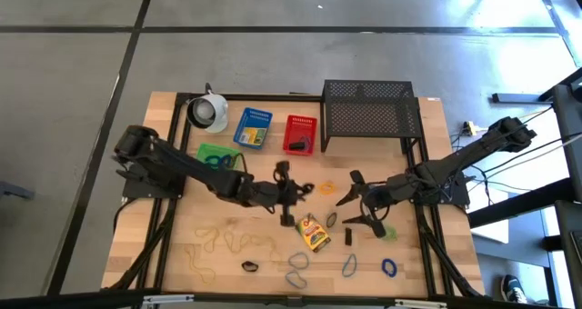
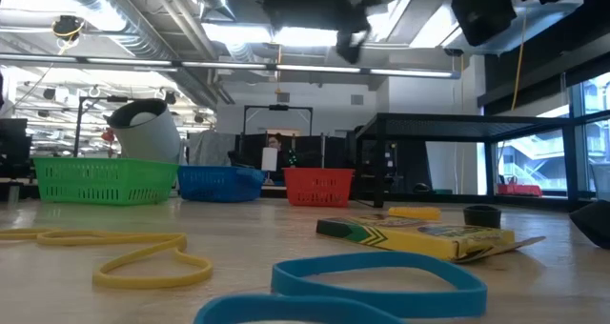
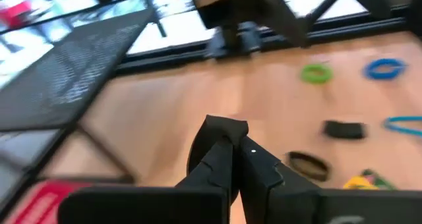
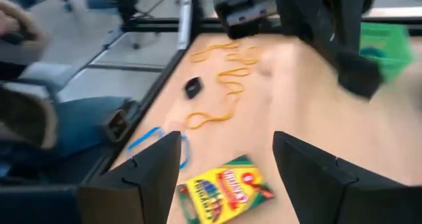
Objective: Pick & Place Office Desk Supplies
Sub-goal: Put the black rubber band into the red bin
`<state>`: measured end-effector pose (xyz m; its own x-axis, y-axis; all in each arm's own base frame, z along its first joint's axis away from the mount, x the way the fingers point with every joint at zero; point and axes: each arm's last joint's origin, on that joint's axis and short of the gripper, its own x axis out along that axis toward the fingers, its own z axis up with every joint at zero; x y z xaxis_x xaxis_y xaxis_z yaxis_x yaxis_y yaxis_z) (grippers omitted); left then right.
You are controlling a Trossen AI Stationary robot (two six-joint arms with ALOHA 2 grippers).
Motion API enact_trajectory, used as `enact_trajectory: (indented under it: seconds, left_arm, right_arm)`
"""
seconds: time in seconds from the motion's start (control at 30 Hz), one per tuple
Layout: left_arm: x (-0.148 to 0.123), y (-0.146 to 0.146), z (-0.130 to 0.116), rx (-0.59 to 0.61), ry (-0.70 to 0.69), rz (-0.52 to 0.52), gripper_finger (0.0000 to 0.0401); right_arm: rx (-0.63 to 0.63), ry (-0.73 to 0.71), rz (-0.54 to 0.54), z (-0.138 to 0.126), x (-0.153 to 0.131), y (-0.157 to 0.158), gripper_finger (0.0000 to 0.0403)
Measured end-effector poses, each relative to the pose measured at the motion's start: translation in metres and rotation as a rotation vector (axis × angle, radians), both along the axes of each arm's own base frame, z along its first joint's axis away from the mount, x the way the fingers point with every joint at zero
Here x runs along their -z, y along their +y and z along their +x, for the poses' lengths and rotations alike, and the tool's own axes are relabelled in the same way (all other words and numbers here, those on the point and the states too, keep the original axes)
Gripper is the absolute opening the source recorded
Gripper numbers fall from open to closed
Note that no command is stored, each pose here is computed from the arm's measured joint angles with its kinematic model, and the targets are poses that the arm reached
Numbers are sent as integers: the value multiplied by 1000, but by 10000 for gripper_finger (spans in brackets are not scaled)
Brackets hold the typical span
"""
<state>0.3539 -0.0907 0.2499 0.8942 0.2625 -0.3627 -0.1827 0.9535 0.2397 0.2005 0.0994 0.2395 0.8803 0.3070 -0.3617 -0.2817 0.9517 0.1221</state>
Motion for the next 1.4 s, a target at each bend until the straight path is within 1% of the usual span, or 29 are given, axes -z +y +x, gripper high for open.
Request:
enact_trajectory:
  seconds: [0.17,0.3,0.4,0.53,0.67,0.77,0.9,0.97,1.07,1.2,1.3,1.4]
  left_arm:
    - [-21,20,-11,-105,-25,4,7]
    - [-22,42,-8,-135,-17,-9,6]
    - [-12,64,-2,-128,34,-44,7]
    - [4,99,6,-197,76,-100,6]
    - [23,131,15,-244,79,-207,6]
    - [45,148,24,-272,90,-257,6]
    - [74,161,32,-298,125,-264,7]
    - [84,165,33,-311,148,-264,7]
    - [90,169,34,-340,157,-252,6]
    - [89,172,33,-381,155,-215,7]
    - [90,172,33,-387,163,-188,7]
    - [90,172,32,-385,169,-189,9]
  right_arm:
    - [166,-39,-63,2,-1,-5,240]
    - [287,-67,-149,3,-2,-11,240]
    - [376,-77,-186,4,-2,-17,240]
    - [492,-92,-213,7,-3,-27,240]
    - [600,-94,-244,10,-4,-39,241]
    - [644,-89,-294,13,-4,-49,241]
    - [685,-78,-319,15,-4,-59,241]
    - [696,-75,-318,15,-3,-62,241]
    - [715,-64,-306,16,-2,-65,241]
    - [727,-60,-284,16,-2,-67,241]
    - [708,-58,-261,16,-2,-68,241]
    - [695,-56,-233,17,-2,-69,241]
